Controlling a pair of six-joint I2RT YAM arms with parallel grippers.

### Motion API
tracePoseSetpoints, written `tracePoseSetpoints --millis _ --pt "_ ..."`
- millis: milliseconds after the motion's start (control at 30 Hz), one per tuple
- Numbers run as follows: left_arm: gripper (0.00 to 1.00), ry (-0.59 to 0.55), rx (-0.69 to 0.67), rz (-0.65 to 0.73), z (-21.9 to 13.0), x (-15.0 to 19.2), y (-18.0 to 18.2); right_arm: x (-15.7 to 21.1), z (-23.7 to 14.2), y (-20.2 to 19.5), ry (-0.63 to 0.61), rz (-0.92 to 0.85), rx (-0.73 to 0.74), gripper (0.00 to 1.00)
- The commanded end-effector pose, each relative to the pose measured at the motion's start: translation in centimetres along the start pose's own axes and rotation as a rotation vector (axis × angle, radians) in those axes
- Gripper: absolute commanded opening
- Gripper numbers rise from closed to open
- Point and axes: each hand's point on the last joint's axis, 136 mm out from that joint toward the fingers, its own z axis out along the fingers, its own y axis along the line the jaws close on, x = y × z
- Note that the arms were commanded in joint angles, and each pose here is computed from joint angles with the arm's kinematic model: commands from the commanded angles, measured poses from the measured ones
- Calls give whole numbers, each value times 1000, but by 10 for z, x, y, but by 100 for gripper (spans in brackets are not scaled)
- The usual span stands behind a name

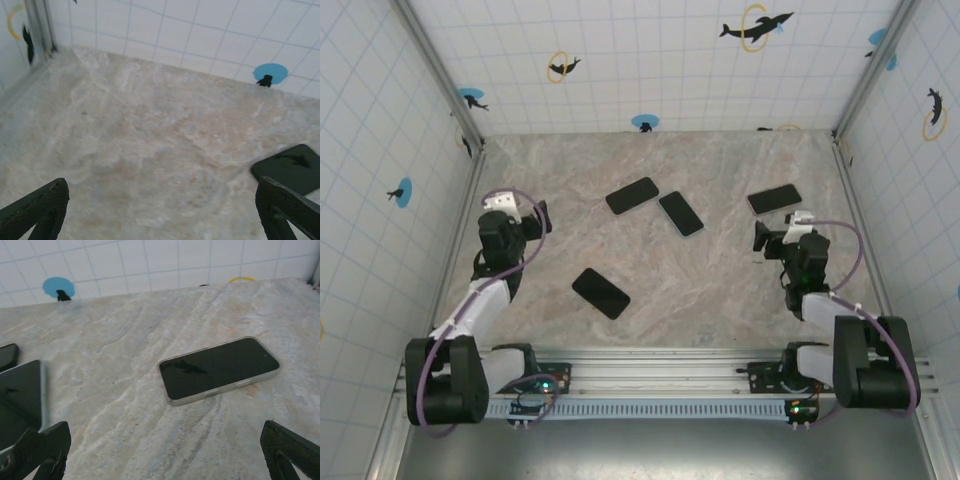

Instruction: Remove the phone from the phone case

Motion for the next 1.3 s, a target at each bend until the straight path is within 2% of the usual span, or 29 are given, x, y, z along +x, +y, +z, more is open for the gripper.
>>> tracePoseSetpoints --millis 0,133,200,433,600,800,900,1067,1267 --pt "98 215 -40 -196 -13 31 -4 3 -2 22 108 30 -112 100" --pt "98 241 -45 -317 -27 30 -23 -12 -7 36 135 58 -165 99" --pt "98 258 -23 -349 -34 33 -37 -15 -7 41 196 70 -172 99" --pt "98 334 -66 -355 -52 51 -60 -31 -16 74 364 120 -261 100" --pt "98 409 -165 -446 -59 74 -54 -46 -28 116 426 120 -409 100" --pt "98 576 -316 -494 -73 103 -56 -52 -47 167 507 86 -581 99" --pt "98 603 -296 -506 -77 111 -74 -54 -55 188 530 69 -652 99" --pt "98 668 -355 -517 -87 133 -88 -52 -69 222 558 44 -749 100" --pt "98 718 -421 -469 -91 156 -110 -37 -79 246 598 -9 -786 100"
